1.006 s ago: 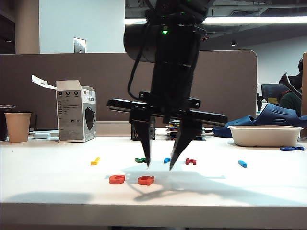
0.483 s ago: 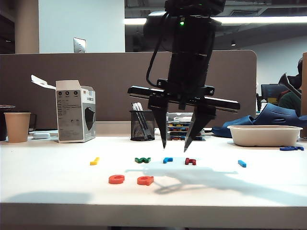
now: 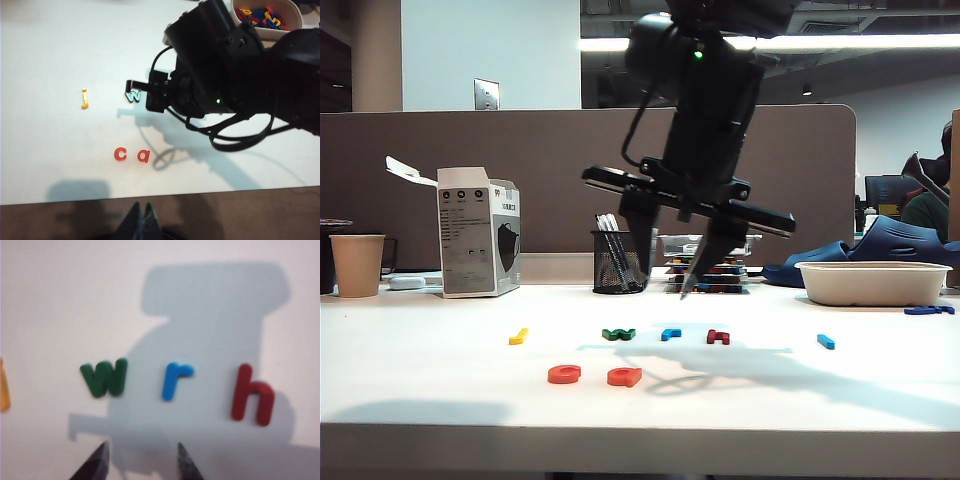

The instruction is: Select the appropriate letters from the row of letter magnets placed on the table to arrange into the word "car".

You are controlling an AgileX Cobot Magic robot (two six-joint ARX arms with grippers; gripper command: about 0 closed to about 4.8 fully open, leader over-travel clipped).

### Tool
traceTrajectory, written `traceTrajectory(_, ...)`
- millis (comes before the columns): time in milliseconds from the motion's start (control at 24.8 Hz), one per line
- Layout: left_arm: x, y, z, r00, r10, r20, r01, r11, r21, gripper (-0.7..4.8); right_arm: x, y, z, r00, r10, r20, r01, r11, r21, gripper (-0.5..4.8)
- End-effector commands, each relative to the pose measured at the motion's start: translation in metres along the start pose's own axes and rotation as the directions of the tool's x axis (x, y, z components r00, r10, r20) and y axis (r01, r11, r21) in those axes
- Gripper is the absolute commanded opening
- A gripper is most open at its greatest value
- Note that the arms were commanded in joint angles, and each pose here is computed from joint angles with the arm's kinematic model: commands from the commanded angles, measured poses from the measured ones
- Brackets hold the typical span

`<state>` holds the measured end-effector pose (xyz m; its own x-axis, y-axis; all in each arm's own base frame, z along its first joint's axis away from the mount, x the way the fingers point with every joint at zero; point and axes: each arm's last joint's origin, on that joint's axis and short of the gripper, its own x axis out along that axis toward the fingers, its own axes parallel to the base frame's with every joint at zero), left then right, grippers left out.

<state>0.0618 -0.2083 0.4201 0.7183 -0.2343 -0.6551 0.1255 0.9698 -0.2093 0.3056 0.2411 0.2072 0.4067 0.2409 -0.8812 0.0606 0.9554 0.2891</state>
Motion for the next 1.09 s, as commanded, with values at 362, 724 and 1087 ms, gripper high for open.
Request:
traceTrajectory(362, -0.001, 0.001, 0.001, 1.0, -0.003, 0.005, 0.003, 1.0, -0.004, -0.06, 0.016, -0.003, 0.008, 0.999, 0.049, 0.0, -0.049, 0.999, 0.02, 1.47)
traceTrajectory(724, -0.001, 0.001, 0.001, 1.0, -0.003, 0.005, 0.003, 1.0, -0.004, -0.05, 0.031, -0.006, 0.009, 0.999, 0.033, -0.002, -0.033, 0.999, 0.03, 1.47)
traceTrajectory(1087, -0.001, 0.0, 0.001, 1.0, -0.003, 0.005, 0.003, 1.0, -0.004, -0.05, 0.039, -0.01, 0.01, 1.0, 0.021, -0.019, -0.02, 0.999, 0.037, 1.44)
